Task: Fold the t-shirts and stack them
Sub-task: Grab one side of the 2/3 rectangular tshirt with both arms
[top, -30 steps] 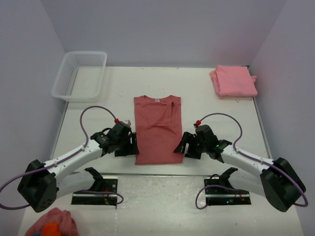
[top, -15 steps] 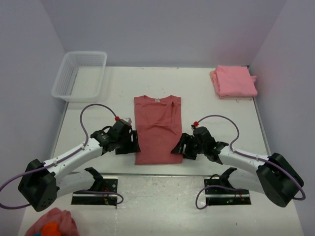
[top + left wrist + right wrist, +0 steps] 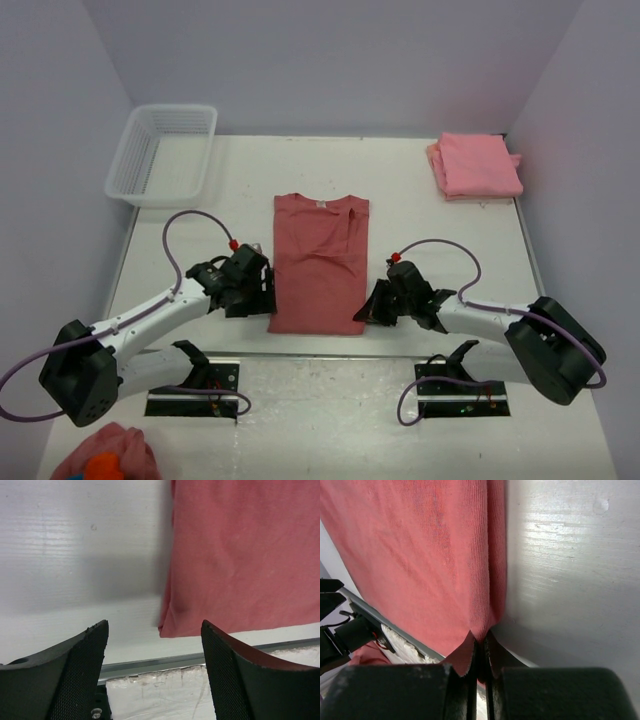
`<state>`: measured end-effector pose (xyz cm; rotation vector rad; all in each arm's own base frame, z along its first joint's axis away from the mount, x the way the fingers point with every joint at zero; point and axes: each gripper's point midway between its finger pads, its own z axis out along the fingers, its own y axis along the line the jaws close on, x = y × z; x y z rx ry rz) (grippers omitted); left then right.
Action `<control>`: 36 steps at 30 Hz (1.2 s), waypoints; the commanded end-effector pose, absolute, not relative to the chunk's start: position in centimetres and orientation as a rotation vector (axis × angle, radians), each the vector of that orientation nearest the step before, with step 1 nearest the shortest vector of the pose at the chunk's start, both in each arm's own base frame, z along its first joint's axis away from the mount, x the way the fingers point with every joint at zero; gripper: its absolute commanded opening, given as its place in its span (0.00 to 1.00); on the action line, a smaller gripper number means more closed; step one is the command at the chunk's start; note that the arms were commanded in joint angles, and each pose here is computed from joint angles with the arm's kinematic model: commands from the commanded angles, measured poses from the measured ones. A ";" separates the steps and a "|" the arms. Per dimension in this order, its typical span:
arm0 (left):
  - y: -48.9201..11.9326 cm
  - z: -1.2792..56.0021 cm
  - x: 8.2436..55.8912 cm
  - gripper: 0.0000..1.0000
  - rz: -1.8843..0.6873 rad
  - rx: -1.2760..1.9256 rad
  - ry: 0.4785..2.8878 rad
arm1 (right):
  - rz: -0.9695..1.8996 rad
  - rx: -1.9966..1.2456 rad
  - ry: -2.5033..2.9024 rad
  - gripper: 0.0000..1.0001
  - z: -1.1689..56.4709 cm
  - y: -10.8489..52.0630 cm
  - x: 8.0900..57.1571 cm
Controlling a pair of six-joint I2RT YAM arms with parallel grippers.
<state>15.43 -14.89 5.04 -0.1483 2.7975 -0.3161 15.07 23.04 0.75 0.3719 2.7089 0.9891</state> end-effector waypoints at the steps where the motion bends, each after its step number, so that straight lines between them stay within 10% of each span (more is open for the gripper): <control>1: -14.0 5.1 15.4 0.76 -0.224 -0.181 2.815 | 0.760 0.407 2.816 0.00 -2.4 20.3 13.4; 21: -17.9 0.6 12.9 0.60 -0.587 -0.168 2.899 | 0.757 0.371 2.798 0.00 -1.7 20.5 14.0; 25: -18.2 0.1 12.7 0.42 -0.620 -0.172 2.904 | 0.741 0.367 2.805 0.00 -1.7 20.3 13.9; 29: -17.8 0.0 12.1 0.00 -0.601 -0.198 2.931 | 0.735 0.342 2.814 0.00 -1.4 20.4 13.7; 36: -18.0 3.9 12.0 0.00 -0.662 -0.210 2.882 | 0.714 0.217 2.838 0.00 1.0 20.4 12.9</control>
